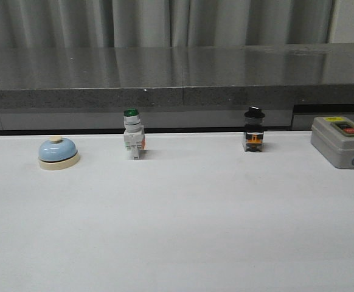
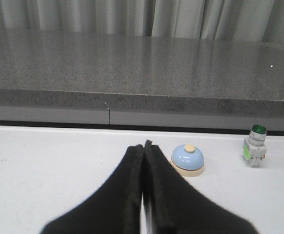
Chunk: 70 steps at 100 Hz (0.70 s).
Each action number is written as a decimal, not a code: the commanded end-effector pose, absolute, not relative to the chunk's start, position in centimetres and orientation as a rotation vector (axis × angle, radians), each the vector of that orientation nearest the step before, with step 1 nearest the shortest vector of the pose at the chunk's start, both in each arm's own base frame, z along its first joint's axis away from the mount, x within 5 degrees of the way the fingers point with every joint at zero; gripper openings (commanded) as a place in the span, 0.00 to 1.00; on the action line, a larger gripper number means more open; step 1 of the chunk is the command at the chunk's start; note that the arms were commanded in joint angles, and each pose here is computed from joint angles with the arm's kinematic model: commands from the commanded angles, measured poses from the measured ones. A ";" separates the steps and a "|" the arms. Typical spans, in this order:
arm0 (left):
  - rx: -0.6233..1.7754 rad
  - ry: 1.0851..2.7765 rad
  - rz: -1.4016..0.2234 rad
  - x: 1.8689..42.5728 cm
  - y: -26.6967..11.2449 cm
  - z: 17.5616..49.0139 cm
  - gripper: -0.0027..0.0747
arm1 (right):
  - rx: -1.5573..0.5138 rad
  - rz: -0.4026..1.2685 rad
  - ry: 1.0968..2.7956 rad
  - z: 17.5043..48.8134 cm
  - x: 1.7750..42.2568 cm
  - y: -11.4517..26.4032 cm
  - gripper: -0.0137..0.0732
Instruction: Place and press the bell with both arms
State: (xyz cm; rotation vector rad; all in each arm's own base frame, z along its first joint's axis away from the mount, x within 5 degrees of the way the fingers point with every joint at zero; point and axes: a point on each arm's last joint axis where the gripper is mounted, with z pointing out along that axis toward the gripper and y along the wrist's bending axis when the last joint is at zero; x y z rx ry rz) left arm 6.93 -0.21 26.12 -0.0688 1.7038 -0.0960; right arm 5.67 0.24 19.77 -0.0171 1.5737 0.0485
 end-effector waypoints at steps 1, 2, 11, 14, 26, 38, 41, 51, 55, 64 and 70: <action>-0.083 1.690 -0.111 7.9 -0.2 28.6 0.01 | -0.013 0.041 1.455 21.2 5.4 0.2 0.08; -0.083 1.694 -0.111 8.0 -0.2 28.8 0.01 | -0.013 0.041 1.455 21.2 5.4 0.2 0.08; -0.085 1.755 -0.111 9.4 -0.3 29.8 0.01 | -0.013 0.041 1.455 21.2 5.4 0.2 0.08; -0.085 1.768 -0.111 9.9 -0.3 30.1 0.01 | -0.013 0.041 1.455 21.2 5.4 0.2 0.08; -0.089 1.824 -0.109 12.1 -0.3 31.2 0.01 | -0.013 0.041 1.455 21.2 5.4 0.2 0.08; -0.093 1.890 -0.108 14.8 -0.3 31.9 0.01 | -0.013 0.041 1.455 21.2 5.4 0.2 0.08; -0.093 1.900 -0.107 15.4 -0.3 32.2 0.01 | -0.013 0.041 1.455 21.2 5.4 0.2 0.08; -0.095 1.940 -0.106 17.6 -0.3 32.7 0.03 | -0.013 0.041 1.455 21.2 5.4 0.2 0.08; -0.096 1.951 -0.106 18.5 -0.3 33.0 0.06 | -0.013 0.041 1.455 21.2 5.4 0.2 0.08; -0.095 1.986 -0.104 20.4 -0.3 33.2 0.21 | -0.013 0.041 1.455 21.2 5.4 0.2 0.08; -0.087 2.000 -0.099 21.6 -0.3 33.5 0.38 | -0.013 0.041 1.455 21.2 5.4 0.2 0.08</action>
